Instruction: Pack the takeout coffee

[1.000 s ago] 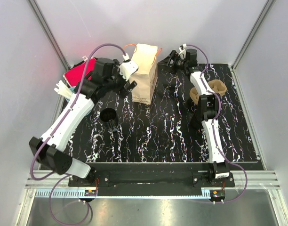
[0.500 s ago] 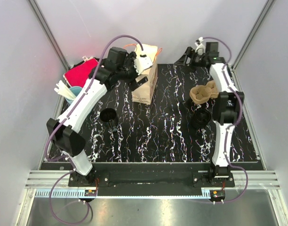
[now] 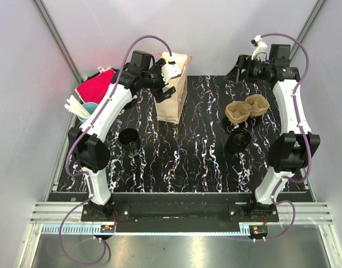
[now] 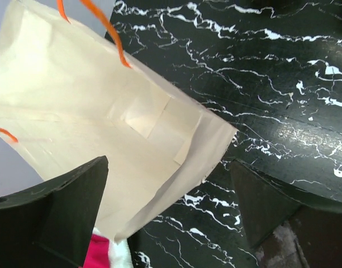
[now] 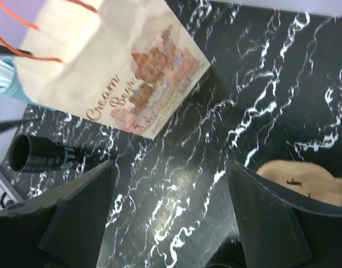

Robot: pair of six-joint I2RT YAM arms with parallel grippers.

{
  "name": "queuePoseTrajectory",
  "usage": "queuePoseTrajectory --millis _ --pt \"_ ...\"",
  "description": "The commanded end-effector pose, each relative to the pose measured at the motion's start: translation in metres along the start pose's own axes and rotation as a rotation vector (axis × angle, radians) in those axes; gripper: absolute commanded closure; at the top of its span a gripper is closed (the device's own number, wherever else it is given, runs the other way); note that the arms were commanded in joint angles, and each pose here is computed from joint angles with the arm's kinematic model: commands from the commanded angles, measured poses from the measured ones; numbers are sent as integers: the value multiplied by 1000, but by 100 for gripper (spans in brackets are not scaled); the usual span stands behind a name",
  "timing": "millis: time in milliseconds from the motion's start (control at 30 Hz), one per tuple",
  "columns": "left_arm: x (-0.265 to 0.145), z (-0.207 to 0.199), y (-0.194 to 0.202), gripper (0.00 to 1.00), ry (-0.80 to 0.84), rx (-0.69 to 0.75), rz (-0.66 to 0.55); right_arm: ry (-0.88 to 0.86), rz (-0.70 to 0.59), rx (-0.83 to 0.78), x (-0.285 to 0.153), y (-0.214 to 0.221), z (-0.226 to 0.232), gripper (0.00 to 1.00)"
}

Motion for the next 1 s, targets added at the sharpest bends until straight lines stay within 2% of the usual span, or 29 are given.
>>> queuePoseTrajectory --millis 0,233,433,500,533,567,667,833,900,967 --pt "0 10 -22 14 7 64 -110 53 27 -47 -11 9 -4 13" --pt "9 -2 -21 35 83 101 -130 63 47 -43 -11 9 -8 14" --pt "16 -10 -21 41 117 129 -121 65 51 -39 -11 9 -10 13" --pt "17 -12 -21 58 126 127 -121 70 53 -37 -11 10 -12 13" --pt "18 -13 -22 78 129 124 -122 73 51 -37 -12 9 -13 13" --pt "18 -13 -22 82 129 121 -120 73 55 -34 -11 10 -14 13" --pt "18 -15 -24 83 130 125 -122 77 59 -28 -12 11 -17 12" --pt "13 -19 -29 90 141 142 -127 85 63 -19 -13 11 -20 12" --pt "12 -24 -34 100 154 156 -127 88 57 -21 -15 9 -20 12" --pt "8 -30 -37 100 173 163 -123 95 50 -22 -18 7 -21 12"
Point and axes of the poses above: each gripper's point midway between its finger pads, its own x axis out along the fingers, its own z axis along the line the jaws close on, y = z × x, the point moved 6 cm from there along -x, back along the fingers, and after that the axes turned 13 degrees about x, right-handed, at the moved point
